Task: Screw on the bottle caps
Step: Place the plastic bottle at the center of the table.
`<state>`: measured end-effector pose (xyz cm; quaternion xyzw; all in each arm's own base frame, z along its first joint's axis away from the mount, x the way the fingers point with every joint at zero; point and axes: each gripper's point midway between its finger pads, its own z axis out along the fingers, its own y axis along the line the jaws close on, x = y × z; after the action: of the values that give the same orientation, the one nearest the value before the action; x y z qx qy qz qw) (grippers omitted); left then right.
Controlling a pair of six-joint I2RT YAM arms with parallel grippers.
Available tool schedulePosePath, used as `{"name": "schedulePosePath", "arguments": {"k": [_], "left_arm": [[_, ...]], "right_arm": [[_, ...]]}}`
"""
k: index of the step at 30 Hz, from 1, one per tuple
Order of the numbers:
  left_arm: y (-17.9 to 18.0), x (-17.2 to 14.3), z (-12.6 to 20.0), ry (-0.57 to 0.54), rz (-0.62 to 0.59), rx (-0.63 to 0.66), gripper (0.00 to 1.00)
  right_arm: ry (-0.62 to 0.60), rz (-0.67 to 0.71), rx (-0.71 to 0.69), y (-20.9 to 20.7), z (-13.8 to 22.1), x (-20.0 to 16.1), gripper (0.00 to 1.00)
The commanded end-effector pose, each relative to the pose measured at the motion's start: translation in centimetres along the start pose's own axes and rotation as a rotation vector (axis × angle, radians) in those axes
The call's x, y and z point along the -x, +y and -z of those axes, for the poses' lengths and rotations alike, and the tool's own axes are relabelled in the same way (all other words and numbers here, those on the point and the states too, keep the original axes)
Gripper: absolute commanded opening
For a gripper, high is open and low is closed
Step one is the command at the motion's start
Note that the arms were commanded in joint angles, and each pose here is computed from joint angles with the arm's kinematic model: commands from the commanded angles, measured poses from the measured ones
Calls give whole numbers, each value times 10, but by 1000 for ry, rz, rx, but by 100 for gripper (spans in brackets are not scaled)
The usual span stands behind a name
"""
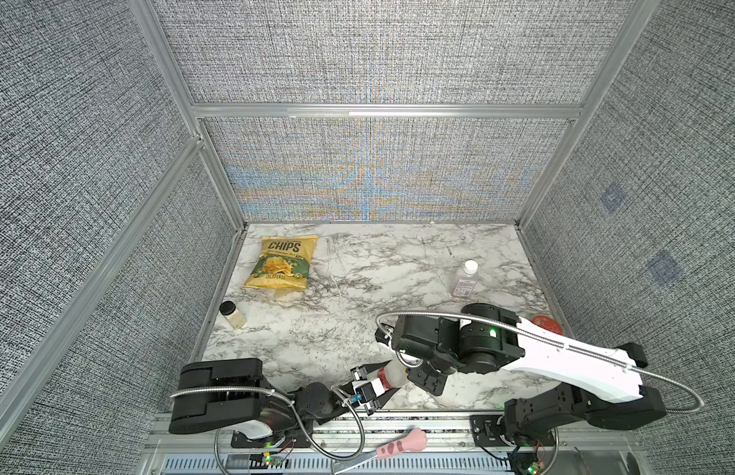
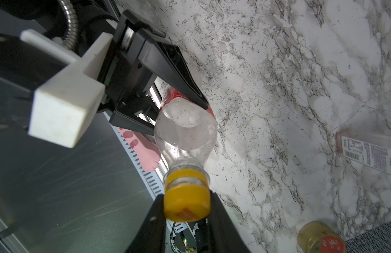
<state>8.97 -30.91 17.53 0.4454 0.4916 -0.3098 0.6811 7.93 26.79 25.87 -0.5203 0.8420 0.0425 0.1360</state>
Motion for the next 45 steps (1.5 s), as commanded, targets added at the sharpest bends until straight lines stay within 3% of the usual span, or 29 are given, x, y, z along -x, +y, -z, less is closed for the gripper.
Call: {"name": "schedulePosePath", "arguments": {"k": [1,15,35,45], "left_arm": [[17,19,-5,-57,-17,91,54],[20,27,-14,-66,-11,137,54],[17,25,-16,-56,8,140,56],[15,22,-15,-46,3,131,63]], "right_arm": [[37,-57,-63,-9,-2,-3,18],[85,-239,-93,-18,-13,6,18],[71,-262,-117,-27,-17,16,19],[83,-246,-123,-30,-16,14,19]]}}
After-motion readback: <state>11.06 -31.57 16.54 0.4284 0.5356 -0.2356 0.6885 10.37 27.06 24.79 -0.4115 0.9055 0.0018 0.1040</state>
